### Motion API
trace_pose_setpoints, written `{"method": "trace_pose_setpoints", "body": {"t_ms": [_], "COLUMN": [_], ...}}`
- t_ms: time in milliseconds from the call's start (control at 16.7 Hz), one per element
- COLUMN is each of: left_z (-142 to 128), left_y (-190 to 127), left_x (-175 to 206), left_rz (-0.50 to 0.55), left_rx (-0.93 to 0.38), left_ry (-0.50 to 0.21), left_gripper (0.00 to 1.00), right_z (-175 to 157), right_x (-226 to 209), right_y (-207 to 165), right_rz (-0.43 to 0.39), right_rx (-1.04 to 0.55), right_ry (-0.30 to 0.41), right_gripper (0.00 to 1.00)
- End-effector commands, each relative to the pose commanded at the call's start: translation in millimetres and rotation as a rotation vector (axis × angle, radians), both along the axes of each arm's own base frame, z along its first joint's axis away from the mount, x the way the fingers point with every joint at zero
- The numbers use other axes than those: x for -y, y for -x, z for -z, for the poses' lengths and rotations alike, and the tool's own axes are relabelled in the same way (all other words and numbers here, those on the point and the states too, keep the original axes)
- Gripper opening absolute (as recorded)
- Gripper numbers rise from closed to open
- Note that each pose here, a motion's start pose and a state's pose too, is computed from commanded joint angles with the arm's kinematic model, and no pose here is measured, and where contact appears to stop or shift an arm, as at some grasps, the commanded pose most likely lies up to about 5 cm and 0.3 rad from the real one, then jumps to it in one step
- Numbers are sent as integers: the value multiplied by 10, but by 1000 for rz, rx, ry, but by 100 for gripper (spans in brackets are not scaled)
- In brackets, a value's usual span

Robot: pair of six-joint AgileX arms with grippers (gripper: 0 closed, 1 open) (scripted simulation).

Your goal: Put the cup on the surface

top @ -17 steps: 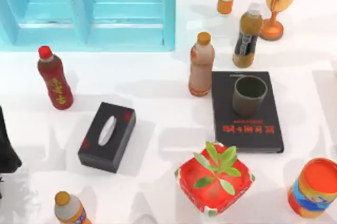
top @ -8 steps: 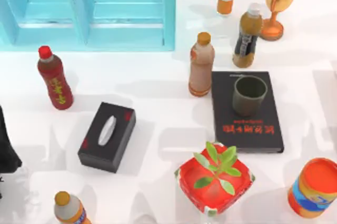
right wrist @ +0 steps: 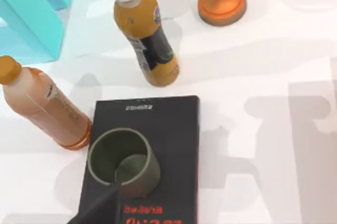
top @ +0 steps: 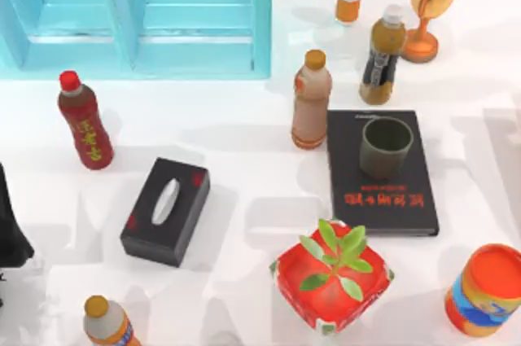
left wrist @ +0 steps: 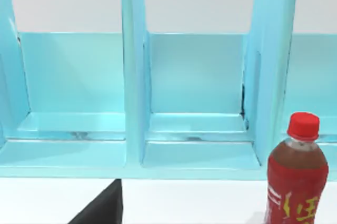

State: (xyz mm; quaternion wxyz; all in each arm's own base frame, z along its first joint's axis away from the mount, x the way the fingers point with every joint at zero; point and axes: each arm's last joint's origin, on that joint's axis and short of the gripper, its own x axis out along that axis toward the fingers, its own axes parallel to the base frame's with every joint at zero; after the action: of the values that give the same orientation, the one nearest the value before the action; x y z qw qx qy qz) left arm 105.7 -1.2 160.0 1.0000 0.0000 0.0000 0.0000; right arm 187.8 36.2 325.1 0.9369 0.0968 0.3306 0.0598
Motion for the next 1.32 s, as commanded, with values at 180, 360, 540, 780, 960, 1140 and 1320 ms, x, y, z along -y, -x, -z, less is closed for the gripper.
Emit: {"method": "trace_pose_setpoints", "body": {"t_ms": [180, 360, 540, 780, 960, 1140, 1320], "left_z": [0, 0, 0, 0, 0, 0, 0], "left_y": [0, 0, 0, 0, 0, 0, 0], "left_x": [0, 0, 0, 0, 0, 0, 0], "left_rz": [0, 0, 0, 0, 0, 0, 0], "left_rx": [0, 0, 0, 0, 0, 0, 0], "left_ry": [0, 0, 0, 0, 0, 0, 0], "left_gripper": [100, 100, 100, 100, 100, 100, 100], "right_z": [-258, -254, -12, 430, 629, 655, 659], "right_x": [-227, -516, -821, -1120, -1214, -1224, -1203], "right_y": [-492, -1037, -1518, -1913, -2022, -2033, -2041], "right_rz": [-18, -29, -34, -40, -47, -48, -43], "right_rx": [-180, -380, -578, -791, -878, -890, -890], "right_ry": [-10, 16, 74, 168, 214, 221, 217], "right_gripper": [100, 100, 100, 100, 100, 100, 100]}}
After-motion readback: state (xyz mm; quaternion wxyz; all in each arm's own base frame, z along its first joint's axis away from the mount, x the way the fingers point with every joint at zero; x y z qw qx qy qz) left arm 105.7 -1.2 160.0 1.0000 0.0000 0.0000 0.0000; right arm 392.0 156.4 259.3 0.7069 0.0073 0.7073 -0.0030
